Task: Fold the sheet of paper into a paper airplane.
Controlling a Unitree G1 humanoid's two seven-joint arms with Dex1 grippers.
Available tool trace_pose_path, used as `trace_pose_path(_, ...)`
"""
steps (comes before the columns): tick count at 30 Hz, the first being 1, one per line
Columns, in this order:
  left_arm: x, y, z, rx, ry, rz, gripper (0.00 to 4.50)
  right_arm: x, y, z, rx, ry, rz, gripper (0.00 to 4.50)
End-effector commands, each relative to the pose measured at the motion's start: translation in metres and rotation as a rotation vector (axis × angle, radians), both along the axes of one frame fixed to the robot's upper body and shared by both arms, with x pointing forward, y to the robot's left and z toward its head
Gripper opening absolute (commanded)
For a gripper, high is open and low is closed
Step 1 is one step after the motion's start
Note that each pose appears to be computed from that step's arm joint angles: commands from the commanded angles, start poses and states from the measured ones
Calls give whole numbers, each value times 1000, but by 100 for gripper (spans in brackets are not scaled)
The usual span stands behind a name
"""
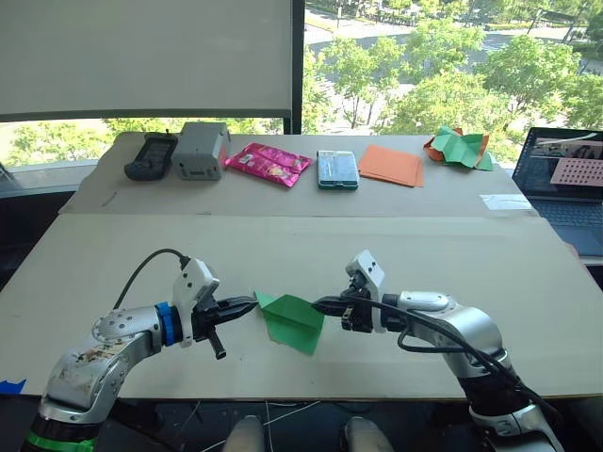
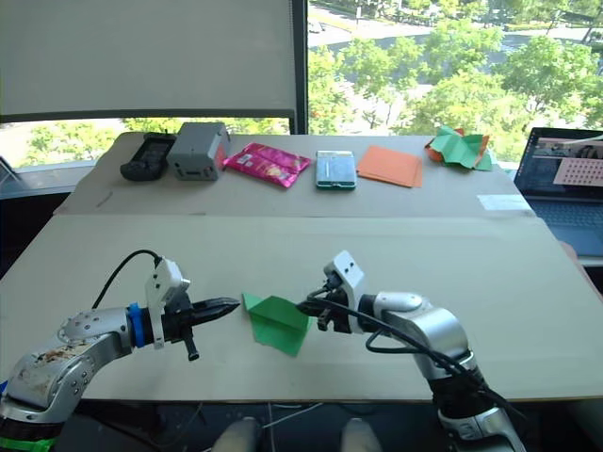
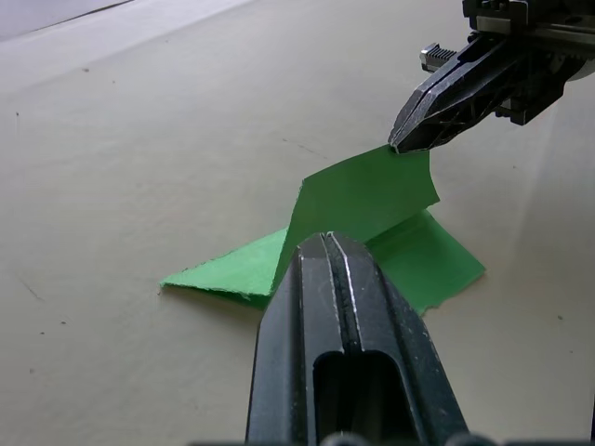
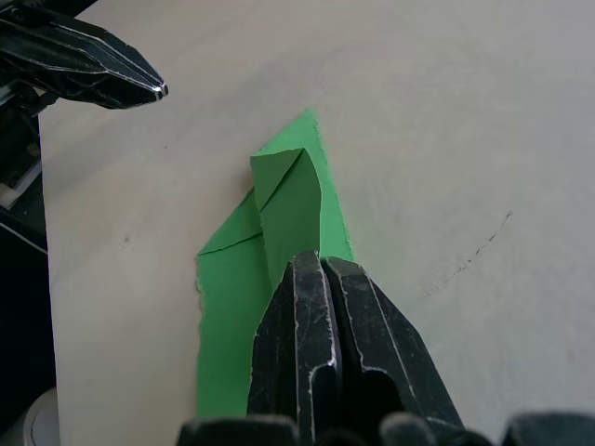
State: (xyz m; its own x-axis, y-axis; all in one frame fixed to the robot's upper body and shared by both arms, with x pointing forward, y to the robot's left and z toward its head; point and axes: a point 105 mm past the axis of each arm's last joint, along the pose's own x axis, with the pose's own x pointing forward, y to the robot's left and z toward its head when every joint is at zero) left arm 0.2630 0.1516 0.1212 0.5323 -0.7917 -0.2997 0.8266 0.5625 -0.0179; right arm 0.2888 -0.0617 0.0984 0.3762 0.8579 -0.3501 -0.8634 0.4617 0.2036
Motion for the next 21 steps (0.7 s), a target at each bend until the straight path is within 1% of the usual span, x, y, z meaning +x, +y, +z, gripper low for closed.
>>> trace_pose_path(1, 3, -1, 12, 4, -45, -12, 0, 4, 2, 19, 23, -94, 0, 5)
trace_pose_path(9, 4, -1, 12, 1, -46, -16, 0, 11, -1, 44, 41, -194, -27, 5)
trace_pose_path(10, 4, -1, 11, 1, -46, -14, 0, 12, -2, 50, 37, -233, -32, 5)
trace_pose_path(13, 7, 3, 8, 1, -43, -3, 0, 23, -5, 69, -50, -437, -73, 5)
trace_pose_path(15, 7, 5, 7, -4, -41, 4, 0, 26, -6, 78, -107, -540, -79, 5)
trace_pose_path(17, 8, 6, 6, -6, -39, 7, 0, 22, -1, 87, -237, -741, -23, 5)
trace_pose_path(19, 7, 6, 4, -7, -37, 7, 0, 15, 7, 92, -354, -938, 56, 5)
trace_pose_path(20, 6, 6, 4, -7, -36, 6, 0, 12, 11, 94, -419, -1064, 88, 5)
trace_pose_path(21, 6, 5, 4, -7, -36, 5, 0, 10, 14, 95, -459, -1149, 112, 5)
